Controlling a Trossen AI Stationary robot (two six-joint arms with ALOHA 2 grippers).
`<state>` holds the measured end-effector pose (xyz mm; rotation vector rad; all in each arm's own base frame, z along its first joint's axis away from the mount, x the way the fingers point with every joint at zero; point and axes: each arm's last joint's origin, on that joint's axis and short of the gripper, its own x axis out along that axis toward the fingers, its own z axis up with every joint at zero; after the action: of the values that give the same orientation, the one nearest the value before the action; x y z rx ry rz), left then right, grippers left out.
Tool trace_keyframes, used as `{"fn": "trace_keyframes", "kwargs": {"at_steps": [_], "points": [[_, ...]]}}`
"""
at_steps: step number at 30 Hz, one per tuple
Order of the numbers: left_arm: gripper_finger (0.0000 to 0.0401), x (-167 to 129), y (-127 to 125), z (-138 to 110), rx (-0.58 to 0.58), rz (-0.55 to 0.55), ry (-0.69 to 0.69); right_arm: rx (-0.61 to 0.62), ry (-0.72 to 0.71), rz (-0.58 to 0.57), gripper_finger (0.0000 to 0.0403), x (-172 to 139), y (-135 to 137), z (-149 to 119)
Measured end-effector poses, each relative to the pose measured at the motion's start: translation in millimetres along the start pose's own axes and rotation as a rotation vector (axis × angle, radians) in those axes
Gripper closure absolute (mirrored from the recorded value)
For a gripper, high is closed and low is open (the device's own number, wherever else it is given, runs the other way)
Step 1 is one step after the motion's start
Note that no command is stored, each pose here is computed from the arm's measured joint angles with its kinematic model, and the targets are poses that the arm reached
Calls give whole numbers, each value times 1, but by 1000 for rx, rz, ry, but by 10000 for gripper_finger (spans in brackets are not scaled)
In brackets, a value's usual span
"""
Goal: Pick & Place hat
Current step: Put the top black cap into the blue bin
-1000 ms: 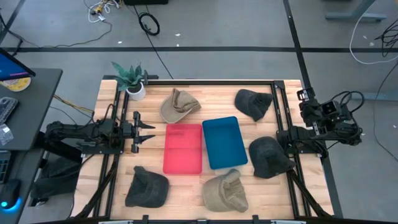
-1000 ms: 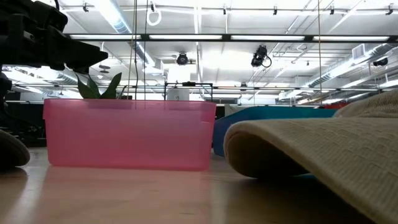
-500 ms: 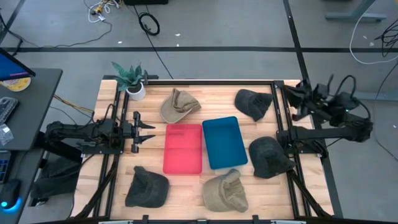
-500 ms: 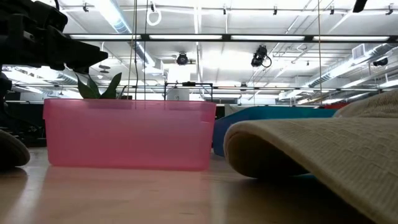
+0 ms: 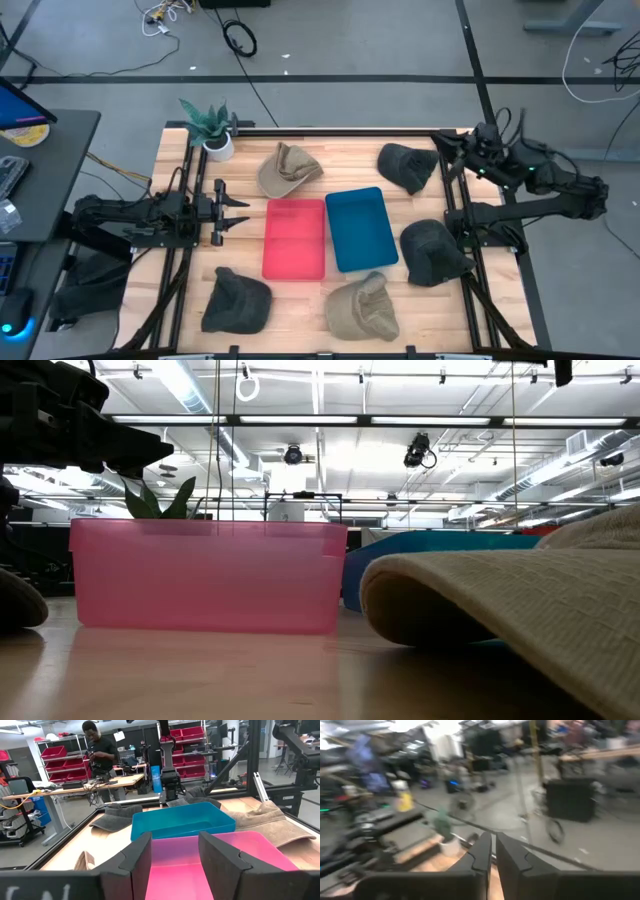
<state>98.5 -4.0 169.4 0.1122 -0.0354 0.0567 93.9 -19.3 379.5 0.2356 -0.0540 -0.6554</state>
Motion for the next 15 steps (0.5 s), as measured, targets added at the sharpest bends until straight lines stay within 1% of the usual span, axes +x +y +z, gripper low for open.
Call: {"fn": "trace_keyframes", "kwargs": {"at_steps": [3,8,15], "points": [[236,0,0,0,0,0,0,33,39,-75,372,5,2,-2],[236,0,0,0,0,0,0,106,114,-116,372,8,4,0],[236,0,0,0,0,0,0,70,168,-150,372,21,11,-3]]}}
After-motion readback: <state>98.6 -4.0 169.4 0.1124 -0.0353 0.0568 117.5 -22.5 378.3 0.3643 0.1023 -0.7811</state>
